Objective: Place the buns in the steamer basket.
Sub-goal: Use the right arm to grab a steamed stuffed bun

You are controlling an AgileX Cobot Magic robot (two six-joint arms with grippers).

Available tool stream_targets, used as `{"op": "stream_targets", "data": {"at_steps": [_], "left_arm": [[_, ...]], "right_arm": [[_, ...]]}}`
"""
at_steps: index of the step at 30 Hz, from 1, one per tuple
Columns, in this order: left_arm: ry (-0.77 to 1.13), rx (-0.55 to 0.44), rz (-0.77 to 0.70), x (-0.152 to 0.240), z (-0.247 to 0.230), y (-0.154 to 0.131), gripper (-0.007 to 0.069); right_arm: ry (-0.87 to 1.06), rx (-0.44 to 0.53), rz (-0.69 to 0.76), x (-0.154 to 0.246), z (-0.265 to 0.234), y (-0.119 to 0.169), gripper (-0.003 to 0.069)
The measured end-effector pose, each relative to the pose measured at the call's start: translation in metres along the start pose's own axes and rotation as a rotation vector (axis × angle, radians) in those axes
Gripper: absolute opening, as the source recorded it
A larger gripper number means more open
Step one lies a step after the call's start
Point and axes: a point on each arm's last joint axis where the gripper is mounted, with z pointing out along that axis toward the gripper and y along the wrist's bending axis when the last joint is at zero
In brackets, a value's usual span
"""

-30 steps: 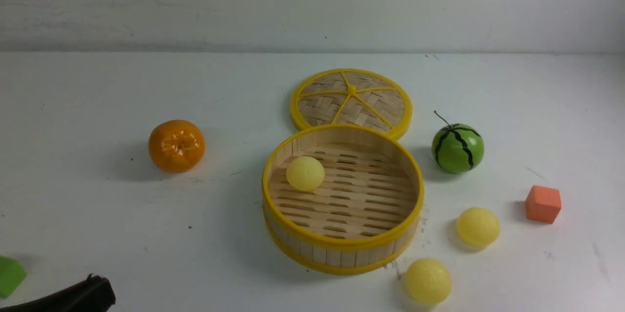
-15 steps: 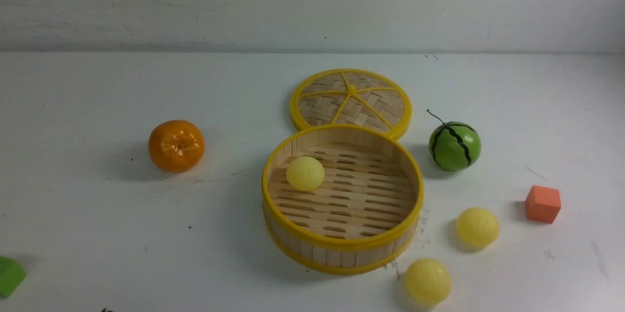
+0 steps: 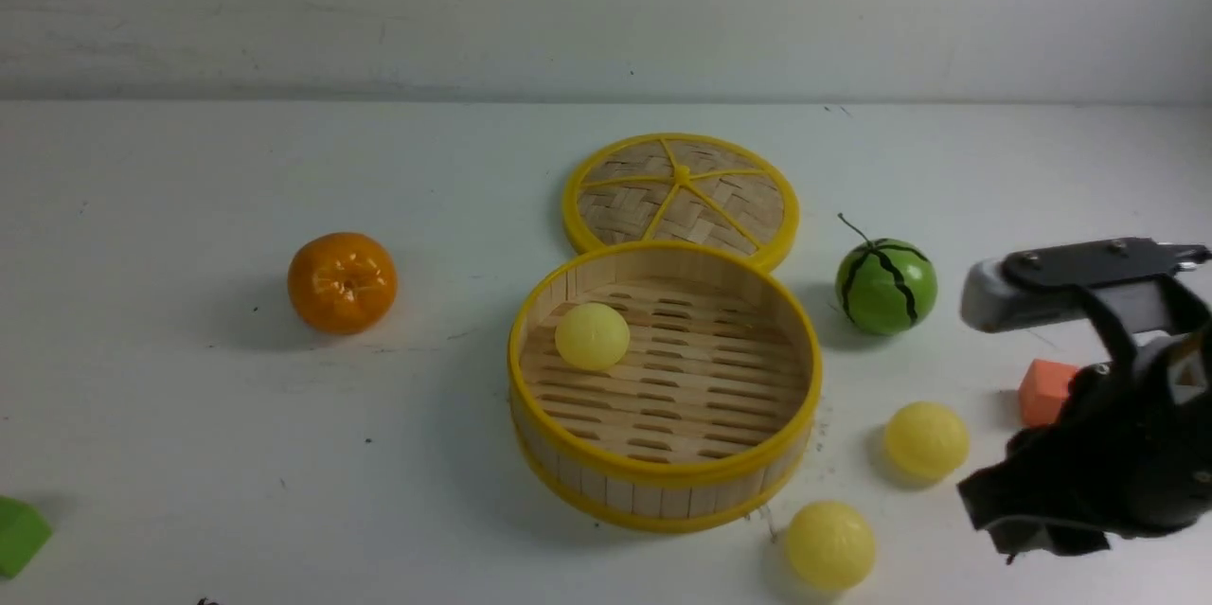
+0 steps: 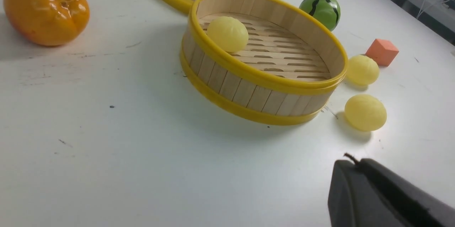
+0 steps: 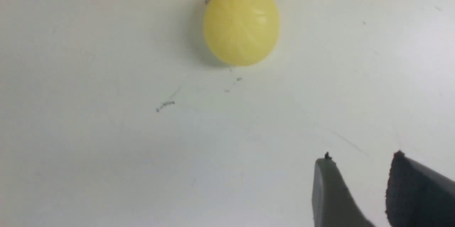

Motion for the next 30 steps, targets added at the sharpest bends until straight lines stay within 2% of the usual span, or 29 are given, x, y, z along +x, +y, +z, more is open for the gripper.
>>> {"op": "stream_targets", "data": {"at_steps": [6,14,30], "left_arm": [[0.0,0.0,0.0,0.0,0.0,0.0,-0.0011],[0.0,0.0,0.0,0.0,0.0,0.0,-0.0003],[0.0,0.0,0.0,0.0,0.0,0.0,0.0007]], "right_arm": [[0.081,-0.002,-0.045,-0.026,0.052,0.019,0.0241],[0.102,0.006,-0.04,-0.049,0.091,0.023,0.0241],[0.121,0.016,-0.041,-0.064,0.122,0.025,0.0241]]}}
